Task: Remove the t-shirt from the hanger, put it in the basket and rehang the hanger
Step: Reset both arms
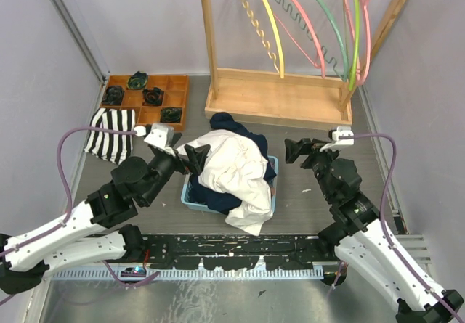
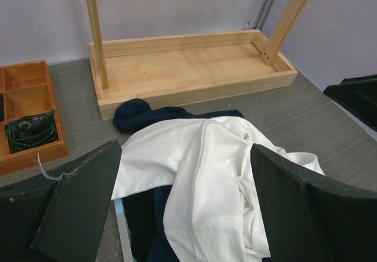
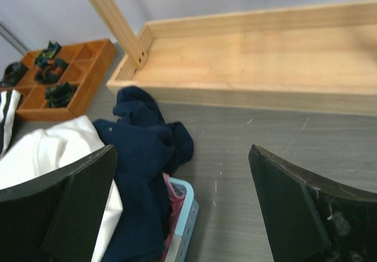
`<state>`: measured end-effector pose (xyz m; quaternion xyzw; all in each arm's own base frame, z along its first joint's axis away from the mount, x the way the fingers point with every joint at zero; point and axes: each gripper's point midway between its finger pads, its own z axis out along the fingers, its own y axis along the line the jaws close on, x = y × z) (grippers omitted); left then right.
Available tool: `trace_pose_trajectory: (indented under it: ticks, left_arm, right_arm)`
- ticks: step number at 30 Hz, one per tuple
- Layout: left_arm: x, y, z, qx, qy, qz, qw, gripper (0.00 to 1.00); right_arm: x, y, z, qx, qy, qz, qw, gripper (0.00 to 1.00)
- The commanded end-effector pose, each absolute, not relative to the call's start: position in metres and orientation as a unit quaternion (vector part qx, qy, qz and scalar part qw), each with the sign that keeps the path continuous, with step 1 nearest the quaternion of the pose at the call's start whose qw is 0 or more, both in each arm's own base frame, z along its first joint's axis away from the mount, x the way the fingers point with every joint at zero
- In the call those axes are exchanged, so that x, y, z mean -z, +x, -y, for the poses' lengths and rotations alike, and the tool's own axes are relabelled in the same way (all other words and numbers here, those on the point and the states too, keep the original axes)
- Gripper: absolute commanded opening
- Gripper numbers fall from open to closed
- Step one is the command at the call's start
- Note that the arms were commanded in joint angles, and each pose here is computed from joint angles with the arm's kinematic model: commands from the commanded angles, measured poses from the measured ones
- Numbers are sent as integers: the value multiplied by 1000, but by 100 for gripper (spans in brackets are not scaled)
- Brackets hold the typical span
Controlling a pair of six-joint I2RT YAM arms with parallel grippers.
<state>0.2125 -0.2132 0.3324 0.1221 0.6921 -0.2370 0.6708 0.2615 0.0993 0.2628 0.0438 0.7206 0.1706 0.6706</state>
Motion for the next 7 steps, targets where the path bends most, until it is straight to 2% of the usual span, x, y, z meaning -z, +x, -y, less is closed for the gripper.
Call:
trace_pose_trajectory:
  ticks: [1, 7]
  left_arm:
    - [-340, 214, 207, 242, 97, -681, 684, 98]
    - [-340, 214, 205, 244, 93, -678, 687, 98]
  right_arm:
    - [-254, 259, -107, -200, 53, -721, 661, 100]
    - [-258, 262, -107, -193, 49, -723, 662, 100]
